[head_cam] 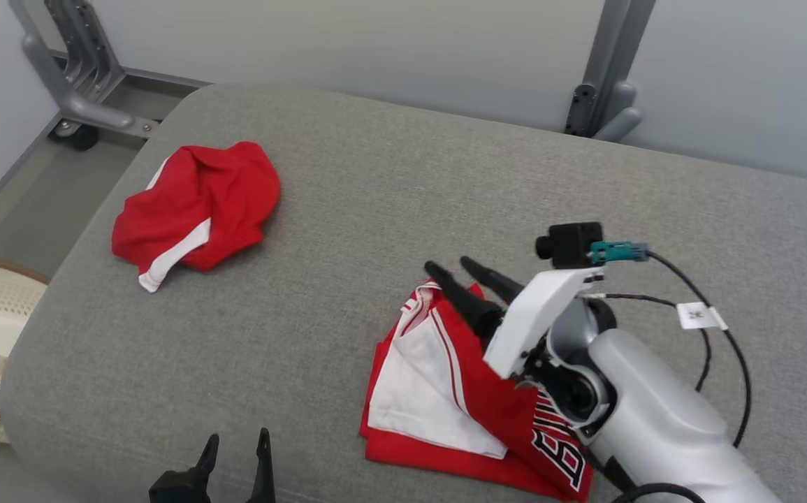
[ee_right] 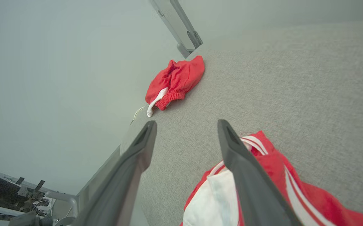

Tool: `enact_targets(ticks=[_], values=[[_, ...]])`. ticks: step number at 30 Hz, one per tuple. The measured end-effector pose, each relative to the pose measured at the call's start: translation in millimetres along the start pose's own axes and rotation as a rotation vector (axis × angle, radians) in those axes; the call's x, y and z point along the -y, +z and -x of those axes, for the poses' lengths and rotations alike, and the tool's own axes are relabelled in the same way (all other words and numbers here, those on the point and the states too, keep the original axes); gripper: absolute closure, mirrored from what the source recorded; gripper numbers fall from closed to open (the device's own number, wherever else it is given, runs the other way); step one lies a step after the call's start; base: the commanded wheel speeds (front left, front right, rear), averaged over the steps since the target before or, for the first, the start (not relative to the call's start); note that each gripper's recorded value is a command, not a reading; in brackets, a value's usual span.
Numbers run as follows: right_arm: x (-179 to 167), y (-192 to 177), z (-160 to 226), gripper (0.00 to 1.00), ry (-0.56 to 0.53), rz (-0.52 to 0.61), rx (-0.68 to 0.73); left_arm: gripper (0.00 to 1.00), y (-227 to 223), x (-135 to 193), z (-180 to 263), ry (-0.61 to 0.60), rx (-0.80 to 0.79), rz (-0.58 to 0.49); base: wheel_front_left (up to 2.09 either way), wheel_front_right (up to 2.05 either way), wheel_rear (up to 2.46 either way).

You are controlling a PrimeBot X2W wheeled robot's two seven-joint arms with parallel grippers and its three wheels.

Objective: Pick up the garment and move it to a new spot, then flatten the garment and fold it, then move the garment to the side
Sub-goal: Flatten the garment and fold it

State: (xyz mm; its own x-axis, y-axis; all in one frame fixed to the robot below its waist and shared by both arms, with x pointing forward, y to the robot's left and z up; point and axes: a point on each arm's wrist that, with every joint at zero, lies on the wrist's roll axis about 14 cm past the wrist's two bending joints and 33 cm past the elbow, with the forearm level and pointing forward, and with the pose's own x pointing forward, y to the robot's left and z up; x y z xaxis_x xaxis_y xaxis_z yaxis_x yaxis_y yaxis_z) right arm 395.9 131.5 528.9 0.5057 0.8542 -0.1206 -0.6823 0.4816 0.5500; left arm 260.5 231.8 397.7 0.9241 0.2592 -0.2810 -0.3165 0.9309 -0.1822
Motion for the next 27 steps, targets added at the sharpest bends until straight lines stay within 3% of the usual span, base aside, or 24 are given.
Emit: enact_targets(ticks=[5,13,18,27], values=[[49.7,37.6,37.1,0.0,-0.134,0.033,0.133,0.0,4.1,12.9,-7.8,-0.048,0.009,-0.014,0.0,0.0,0.0],[99.2,19.1,101.1,0.0,-0.319,0.025,0.16,0.0,7.1,32.9,-15.1,-0.118,0.016,-0.03,0.0,0.0,0.0],[98.4,-1.5,114.6,0.0,-0.336,-0.005,0.134,0.0,8.1,45.4,-19.1,-0.161,0.016,-0.039,0.0,0.0,0.0],[63.8,-25.1,88.7,0.0,-0.215,-0.006,0.036,0.0,4.6,39.4,-16.5,-0.141,0.006,-0.037,0.0,0.0,0.0]])
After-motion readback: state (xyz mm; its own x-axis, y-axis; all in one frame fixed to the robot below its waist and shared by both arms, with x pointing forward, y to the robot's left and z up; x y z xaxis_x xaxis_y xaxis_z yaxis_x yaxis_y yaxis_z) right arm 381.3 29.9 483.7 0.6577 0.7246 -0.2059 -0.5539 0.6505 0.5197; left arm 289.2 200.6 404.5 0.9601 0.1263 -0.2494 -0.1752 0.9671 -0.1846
